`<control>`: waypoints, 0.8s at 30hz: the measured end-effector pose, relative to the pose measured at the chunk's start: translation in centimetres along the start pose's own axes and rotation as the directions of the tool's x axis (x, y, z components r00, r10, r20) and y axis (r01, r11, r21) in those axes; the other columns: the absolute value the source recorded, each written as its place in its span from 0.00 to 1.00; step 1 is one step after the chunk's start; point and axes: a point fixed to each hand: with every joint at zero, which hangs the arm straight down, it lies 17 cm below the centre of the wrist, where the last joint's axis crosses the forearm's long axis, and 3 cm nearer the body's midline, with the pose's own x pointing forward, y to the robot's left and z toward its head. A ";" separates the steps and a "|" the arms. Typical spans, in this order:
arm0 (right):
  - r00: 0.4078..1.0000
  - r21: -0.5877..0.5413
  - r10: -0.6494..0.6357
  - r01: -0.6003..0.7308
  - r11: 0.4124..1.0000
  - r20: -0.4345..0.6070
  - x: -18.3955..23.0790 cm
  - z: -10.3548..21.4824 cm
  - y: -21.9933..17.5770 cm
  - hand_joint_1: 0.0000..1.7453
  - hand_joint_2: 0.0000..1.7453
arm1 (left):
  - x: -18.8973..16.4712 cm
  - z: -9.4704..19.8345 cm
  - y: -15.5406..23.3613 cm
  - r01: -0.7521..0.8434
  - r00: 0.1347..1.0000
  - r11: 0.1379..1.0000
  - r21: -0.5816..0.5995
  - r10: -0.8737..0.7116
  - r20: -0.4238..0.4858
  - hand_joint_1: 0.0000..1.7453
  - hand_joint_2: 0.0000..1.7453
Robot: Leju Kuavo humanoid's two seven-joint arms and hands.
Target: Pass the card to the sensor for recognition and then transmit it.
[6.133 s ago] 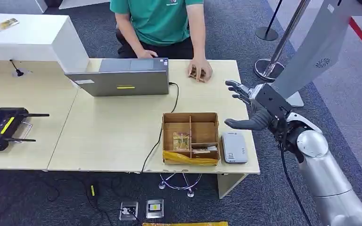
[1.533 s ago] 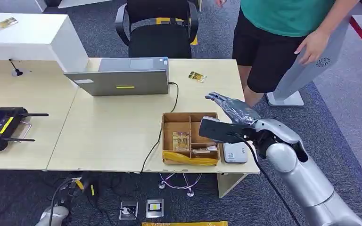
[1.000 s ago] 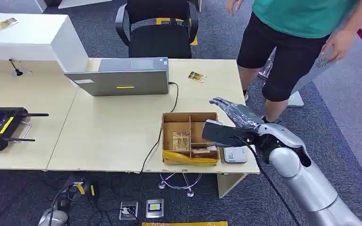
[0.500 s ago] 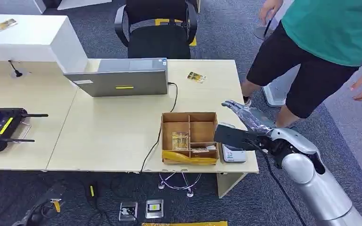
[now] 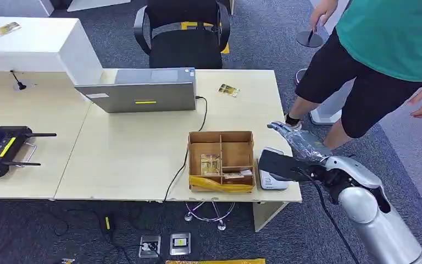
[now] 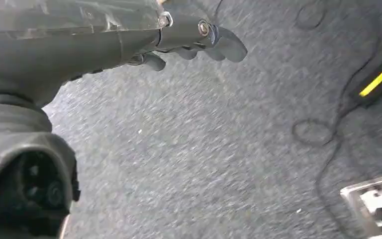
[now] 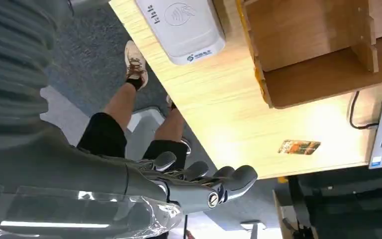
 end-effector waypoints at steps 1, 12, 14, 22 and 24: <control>1.000 -0.003 0.001 -0.001 1.000 -0.004 -0.1 0.0 -0.1 0.00 1.00 | -0.5 0.1 -1.0 0.003 1.000 1.000 -0.024 -0.004 -0.022 0.00 0.00; 1.000 0.005 -0.002 0.002 1.000 -0.002 0.2 0.3 0.2 0.00 1.00 | -3.7 1.6 -5.9 0.046 0.990 0.987 -0.156 -0.066 -0.124 0.00 0.00; 1.000 0.006 -0.002 0.002 1.000 -0.001 0.2 0.3 0.3 0.00 1.00 | -3.9 1.6 -5.8 0.039 0.989 0.988 -0.150 -0.060 -0.134 0.00 0.00; 1.000 0.010 0.000 0.000 1.000 0.009 0.7 0.7 0.5 0.00 1.00 | -5.0 1.7 -5.5 0.018 0.984 0.991 -0.134 -0.041 -0.172 0.00 0.00; 1.000 0.010 0.002 -0.002 1.000 0.015 1.0 0.7 0.4 0.00 1.00 | -5.3 1.7 -5.5 0.008 0.982 0.992 -0.127 -0.032 -0.185 0.00 0.00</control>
